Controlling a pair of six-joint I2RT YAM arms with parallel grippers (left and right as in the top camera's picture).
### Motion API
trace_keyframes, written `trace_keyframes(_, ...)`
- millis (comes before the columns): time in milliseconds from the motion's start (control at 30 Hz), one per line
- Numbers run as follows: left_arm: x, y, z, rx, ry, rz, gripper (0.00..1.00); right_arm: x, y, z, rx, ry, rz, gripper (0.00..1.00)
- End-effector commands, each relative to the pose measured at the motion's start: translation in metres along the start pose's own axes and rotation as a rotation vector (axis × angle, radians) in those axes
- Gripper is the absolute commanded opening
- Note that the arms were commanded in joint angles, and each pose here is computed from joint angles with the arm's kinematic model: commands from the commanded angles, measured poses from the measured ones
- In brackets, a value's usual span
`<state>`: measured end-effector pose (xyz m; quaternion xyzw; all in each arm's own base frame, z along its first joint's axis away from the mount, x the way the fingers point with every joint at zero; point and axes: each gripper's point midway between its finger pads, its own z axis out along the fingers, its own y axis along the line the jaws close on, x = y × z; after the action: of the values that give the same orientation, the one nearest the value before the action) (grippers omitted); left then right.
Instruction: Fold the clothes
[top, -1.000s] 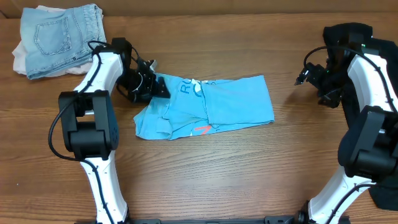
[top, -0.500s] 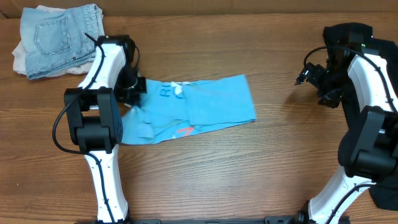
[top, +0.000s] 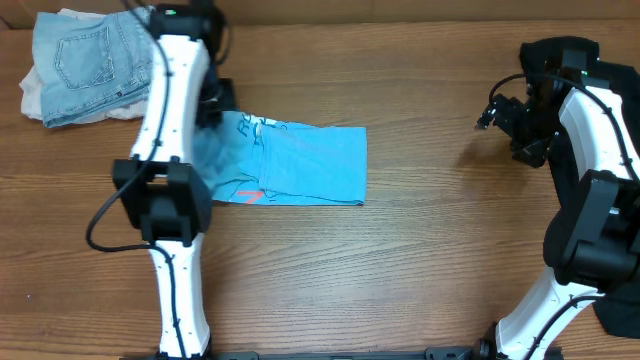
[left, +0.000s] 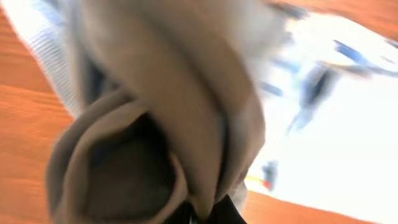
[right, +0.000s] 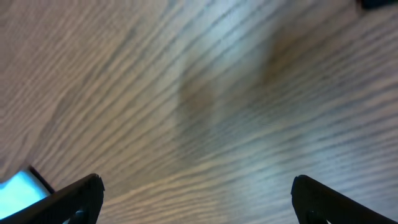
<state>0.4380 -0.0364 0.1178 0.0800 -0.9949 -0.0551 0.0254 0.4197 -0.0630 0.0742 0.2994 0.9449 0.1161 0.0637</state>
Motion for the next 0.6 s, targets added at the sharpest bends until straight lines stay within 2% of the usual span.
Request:
trace_keyframes(0, 0.017, -0.05, -0.011, 0.122, 0.017, 0.096, 0.04, -0.01, 0.01, -0.016, -0.026, -0.06, -0.011, 1.0)
trace_keyframes(300, 0.047, -0.136, -0.019, 0.141, -0.034, 0.289, 0.04, -0.012, 0.011, -0.016, -0.03, -0.069, -0.013, 1.0)
trace_keyframes(567, 0.062, -0.142, -0.025, 0.14, -0.007, 0.312, 0.04, -0.012, 0.011, -0.016, -0.031, -0.07, -0.013, 1.0)
